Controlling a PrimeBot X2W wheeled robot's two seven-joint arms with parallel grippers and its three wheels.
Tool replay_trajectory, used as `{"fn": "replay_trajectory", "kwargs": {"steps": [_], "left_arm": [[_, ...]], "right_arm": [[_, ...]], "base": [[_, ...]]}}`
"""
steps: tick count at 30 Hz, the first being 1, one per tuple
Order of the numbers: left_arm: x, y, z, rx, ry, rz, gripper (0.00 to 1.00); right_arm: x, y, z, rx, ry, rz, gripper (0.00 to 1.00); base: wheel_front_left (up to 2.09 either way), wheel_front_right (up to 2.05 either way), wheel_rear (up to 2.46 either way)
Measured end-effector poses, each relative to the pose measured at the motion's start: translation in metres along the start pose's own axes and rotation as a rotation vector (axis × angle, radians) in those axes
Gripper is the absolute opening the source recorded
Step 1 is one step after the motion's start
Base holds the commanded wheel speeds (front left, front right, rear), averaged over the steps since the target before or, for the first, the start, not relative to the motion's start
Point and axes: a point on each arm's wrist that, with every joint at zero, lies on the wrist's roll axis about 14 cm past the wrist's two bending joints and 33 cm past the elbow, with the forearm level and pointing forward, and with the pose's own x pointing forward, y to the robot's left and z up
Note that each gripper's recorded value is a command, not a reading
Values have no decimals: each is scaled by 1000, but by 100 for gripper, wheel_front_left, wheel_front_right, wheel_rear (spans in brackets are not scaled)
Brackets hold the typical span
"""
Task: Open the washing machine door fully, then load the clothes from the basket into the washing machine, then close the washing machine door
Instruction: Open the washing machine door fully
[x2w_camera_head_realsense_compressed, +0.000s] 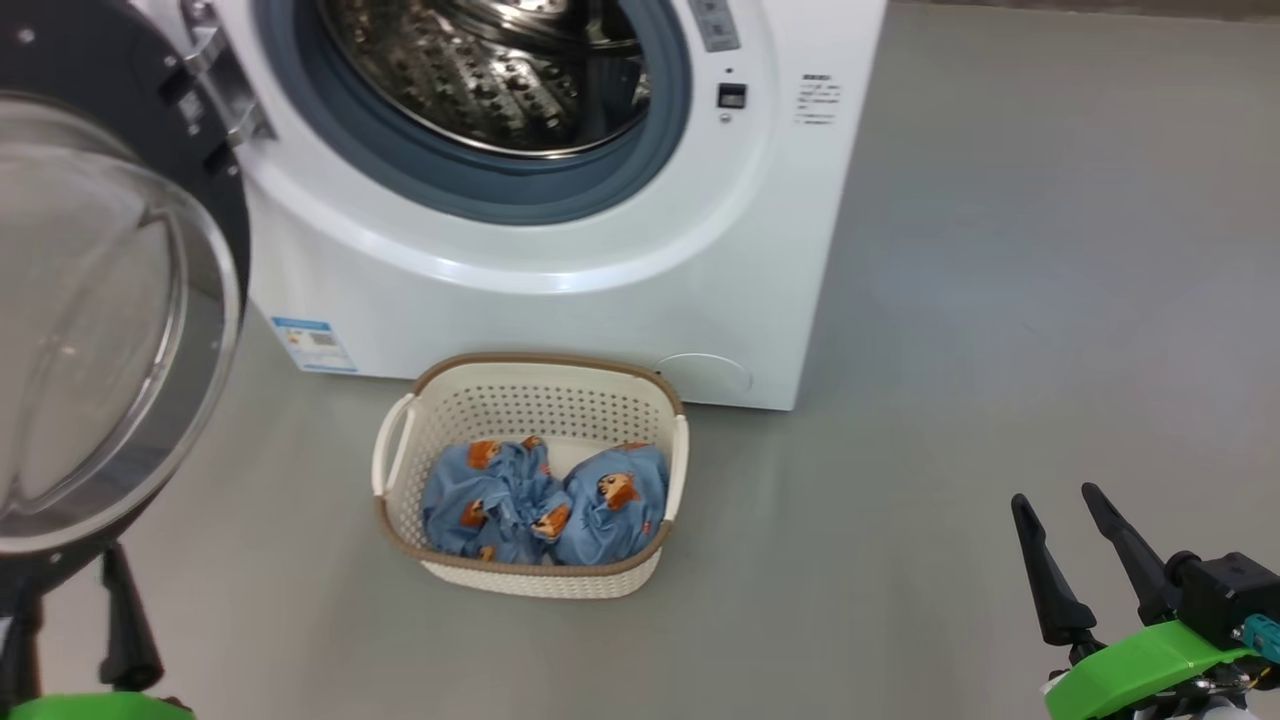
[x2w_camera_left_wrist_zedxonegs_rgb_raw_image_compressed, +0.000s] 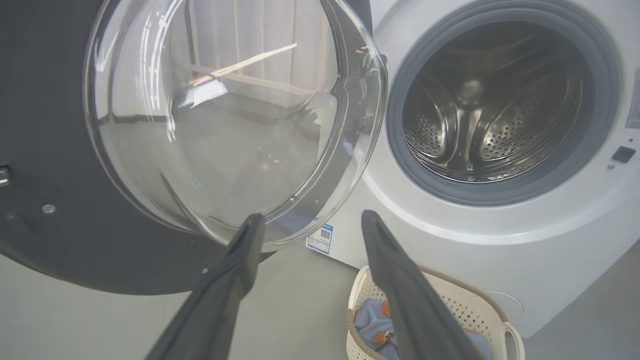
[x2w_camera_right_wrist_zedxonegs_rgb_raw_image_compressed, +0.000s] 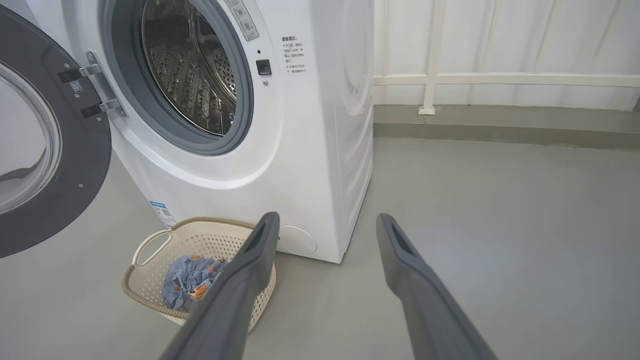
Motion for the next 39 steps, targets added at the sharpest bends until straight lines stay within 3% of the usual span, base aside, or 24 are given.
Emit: {"fn": "replay_trajectory", "kwargs": {"steps": [10,23,32,39], "left_arm": [[9,-74,-25,-16,75,-231,100],[16,-136,-43,-12,124,-409,100],[15,-163,-50,-23,143,-483,100],[16,-166,-50,-37,144,-487,100]], "right_arm": [[-26,-31,10,-9,-24,-101,100],[-59,-65,15,-7,-38,-231,100],[-73,-80,15,-8,-38,-286,100],[-75,-81,14,-5,-37,-295,100]], "base": [[0,0,0],[0,0,0],[0,0,0],[0,0,0]]}}
